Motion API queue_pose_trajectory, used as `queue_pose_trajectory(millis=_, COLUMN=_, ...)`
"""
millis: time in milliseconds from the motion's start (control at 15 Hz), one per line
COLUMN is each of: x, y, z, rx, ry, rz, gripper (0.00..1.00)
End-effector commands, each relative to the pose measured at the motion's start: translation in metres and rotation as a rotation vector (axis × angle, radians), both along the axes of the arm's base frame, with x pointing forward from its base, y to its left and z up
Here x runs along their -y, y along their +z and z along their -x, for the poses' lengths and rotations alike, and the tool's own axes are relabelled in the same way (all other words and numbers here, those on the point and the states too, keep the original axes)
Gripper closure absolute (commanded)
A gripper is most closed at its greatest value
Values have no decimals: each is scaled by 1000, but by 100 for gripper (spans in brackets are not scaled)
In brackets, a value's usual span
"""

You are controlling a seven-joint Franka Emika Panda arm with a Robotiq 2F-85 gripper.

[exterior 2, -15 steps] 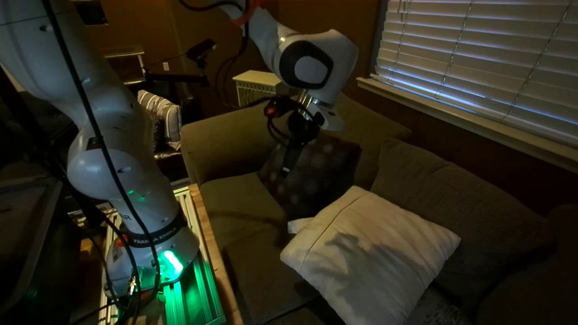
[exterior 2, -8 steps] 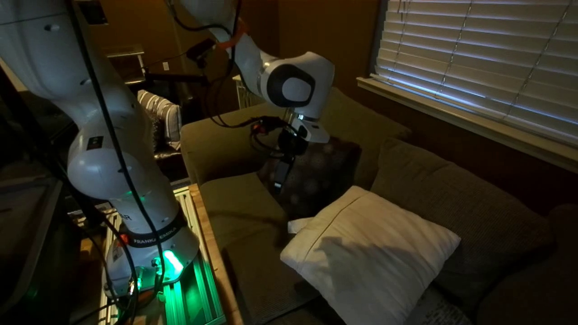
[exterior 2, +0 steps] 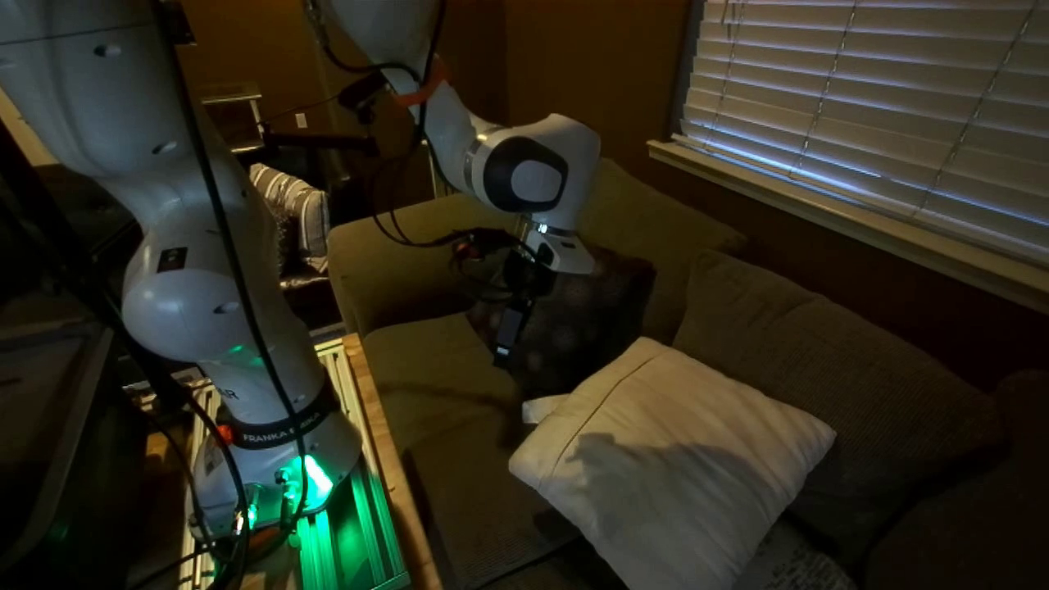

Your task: Make the white pillow sit straight

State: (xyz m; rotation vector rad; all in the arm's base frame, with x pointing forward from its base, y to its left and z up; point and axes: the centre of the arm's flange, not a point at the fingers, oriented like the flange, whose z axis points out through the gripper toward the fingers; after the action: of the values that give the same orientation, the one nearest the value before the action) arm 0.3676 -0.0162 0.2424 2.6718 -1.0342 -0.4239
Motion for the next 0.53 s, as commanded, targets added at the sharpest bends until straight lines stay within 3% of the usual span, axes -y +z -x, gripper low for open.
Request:
queue_pose_trajectory(millis=0, x=0, y=0, z=0, rx=0, ry=0, rz=0, gripper=0)
queue_pose_trajectory(millis=267, x=-3, y=-14, z=-2, rx=-5, ry=8, rz=47, gripper=0)
queue_pose_trajectory(millis=467, x=-11, y=-26, z=3, rx=68, ry=130, rz=59, gripper=0)
